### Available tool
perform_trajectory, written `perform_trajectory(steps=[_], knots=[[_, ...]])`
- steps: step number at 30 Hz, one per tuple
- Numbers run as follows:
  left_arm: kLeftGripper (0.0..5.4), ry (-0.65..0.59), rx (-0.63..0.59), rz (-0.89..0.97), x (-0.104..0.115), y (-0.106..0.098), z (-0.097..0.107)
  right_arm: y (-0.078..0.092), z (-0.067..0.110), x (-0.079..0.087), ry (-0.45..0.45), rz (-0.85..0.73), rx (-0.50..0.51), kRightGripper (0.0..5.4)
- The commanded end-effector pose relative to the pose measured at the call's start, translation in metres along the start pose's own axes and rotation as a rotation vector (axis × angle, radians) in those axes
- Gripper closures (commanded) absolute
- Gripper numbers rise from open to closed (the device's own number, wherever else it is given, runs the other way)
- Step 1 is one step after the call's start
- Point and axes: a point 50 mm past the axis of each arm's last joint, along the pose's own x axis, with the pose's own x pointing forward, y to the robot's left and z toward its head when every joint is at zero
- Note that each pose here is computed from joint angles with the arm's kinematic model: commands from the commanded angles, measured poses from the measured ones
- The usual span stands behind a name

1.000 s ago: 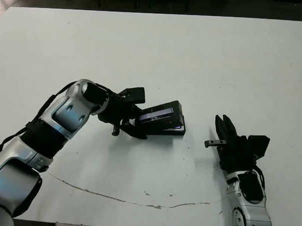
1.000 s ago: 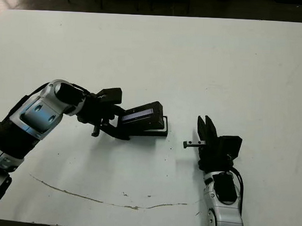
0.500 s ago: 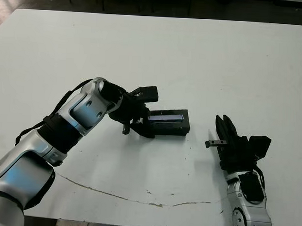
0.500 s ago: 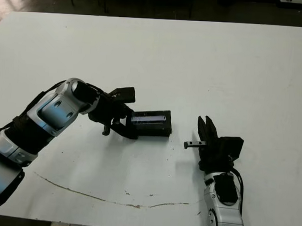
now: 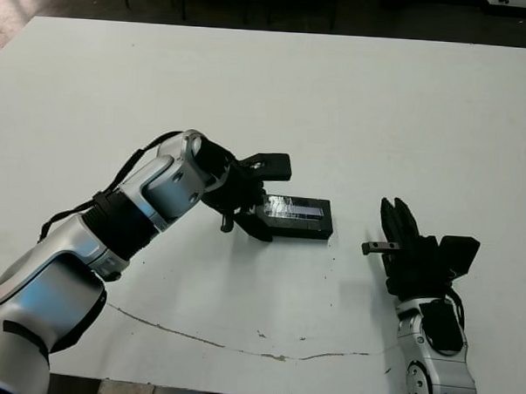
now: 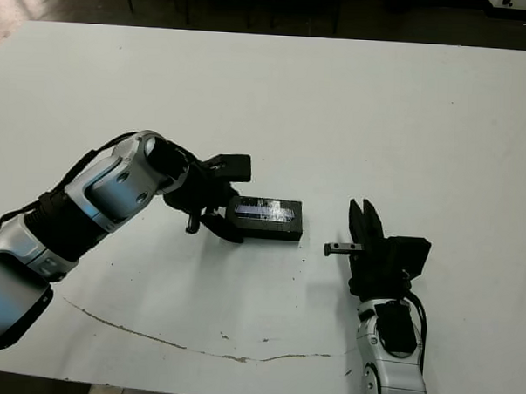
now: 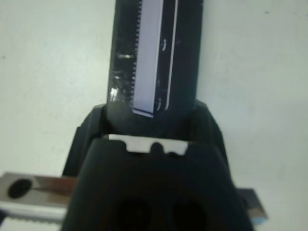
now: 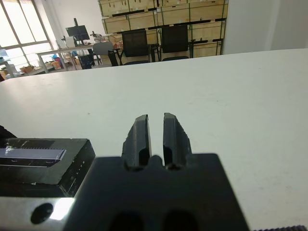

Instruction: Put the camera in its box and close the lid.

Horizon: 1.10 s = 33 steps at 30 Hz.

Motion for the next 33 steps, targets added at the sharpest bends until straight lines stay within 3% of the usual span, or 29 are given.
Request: perform_trajectory(steps=[1, 5, 13, 21, 33], knots=[[2.61, 0.032, -0.030, -0.075, 0.033, -0.022, -0.011, -0.002, -0.006, -0.004, 0.032, -0.009, 0.003, 5.40], [1.75, 0.042, 0.075, -0.044, 0.030, -0.023, -0.016, -0.002, -0.007, -0.004, 0.038, -0.006, -0.005, 5.40], [0.10, 0.101, 0.062, 0.008, 0.014, -0.024, -0.046, 0.000, -0.008, -0.005, 0.031, 0.003, 0.007, 5.40], [0.02, 0.157, 0.047, 0.088, -0.007, -0.030, -0.094, -0.003, -0.010, -0.004, 0.017, 0.011, 0.021, 5.40], [0.02, 0.142, -0.099, 0.190, -0.042, -0.036, -0.135, -0.004, -0.011, -0.002, 0.009, 0.022, 0.015, 5.40]])
